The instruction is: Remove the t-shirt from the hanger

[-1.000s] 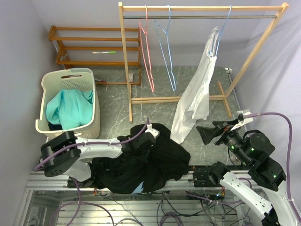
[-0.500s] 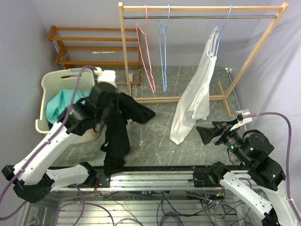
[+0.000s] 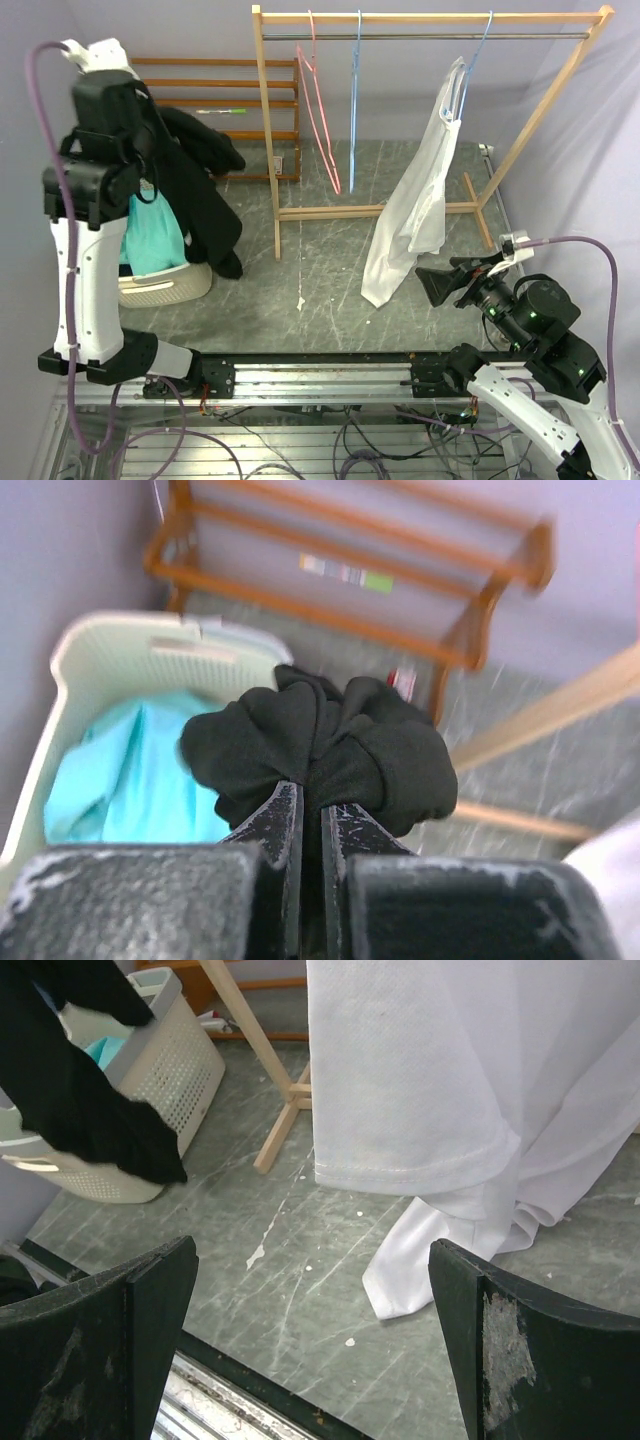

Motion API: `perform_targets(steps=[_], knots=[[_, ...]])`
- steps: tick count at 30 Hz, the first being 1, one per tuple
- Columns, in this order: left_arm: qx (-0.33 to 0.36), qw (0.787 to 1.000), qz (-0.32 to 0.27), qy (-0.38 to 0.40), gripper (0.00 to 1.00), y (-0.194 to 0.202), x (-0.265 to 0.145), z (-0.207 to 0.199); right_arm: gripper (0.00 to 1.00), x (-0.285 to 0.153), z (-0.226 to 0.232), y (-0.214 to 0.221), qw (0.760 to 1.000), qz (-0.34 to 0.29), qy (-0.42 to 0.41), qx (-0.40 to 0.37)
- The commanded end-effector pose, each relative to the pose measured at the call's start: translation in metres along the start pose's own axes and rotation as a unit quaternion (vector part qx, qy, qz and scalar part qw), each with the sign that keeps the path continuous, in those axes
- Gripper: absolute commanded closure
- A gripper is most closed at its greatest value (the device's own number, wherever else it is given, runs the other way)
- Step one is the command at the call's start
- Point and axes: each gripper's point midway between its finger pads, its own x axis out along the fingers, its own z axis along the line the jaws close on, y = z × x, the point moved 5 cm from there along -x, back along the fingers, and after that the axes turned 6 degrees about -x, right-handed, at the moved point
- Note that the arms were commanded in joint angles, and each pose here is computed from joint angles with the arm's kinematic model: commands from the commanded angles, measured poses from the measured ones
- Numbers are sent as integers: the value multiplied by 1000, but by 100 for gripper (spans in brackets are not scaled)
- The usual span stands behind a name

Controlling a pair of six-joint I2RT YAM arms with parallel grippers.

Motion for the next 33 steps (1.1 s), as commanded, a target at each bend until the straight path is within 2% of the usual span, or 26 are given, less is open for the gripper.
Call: perform_targets(steps=[1, 8, 13, 20, 28, 31, 33], knots=[[-60, 993, -93, 38, 93, -62, -23, -8, 0, 4, 2, 1, 1000, 6, -6, -1], [-100, 980, -171, 29, 93, -106, -7, -9, 0, 9, 3, 5, 1000, 22, -2, -3], [-136, 961, -236, 47, 93, -137, -15, -12, 0, 16, 2, 9, 999, 39, 5, -5], [-146, 937, -316, -11, 91, -169, -26, 5, 0, 11, -1, 7, 1000, 25, 15, 4], [-160, 904, -392, -60, 91, -195, -52, 24, 0, 17, -2, 10, 999, 41, 24, 3], [-156, 904, -391, -80, 91, -192, -54, 30, 0, 18, -2, 11, 999, 44, 25, 2], [-138, 919, -357, -94, 90, -175, -35, 31, 0, 18, -2, 11, 999, 44, 25, 3]])
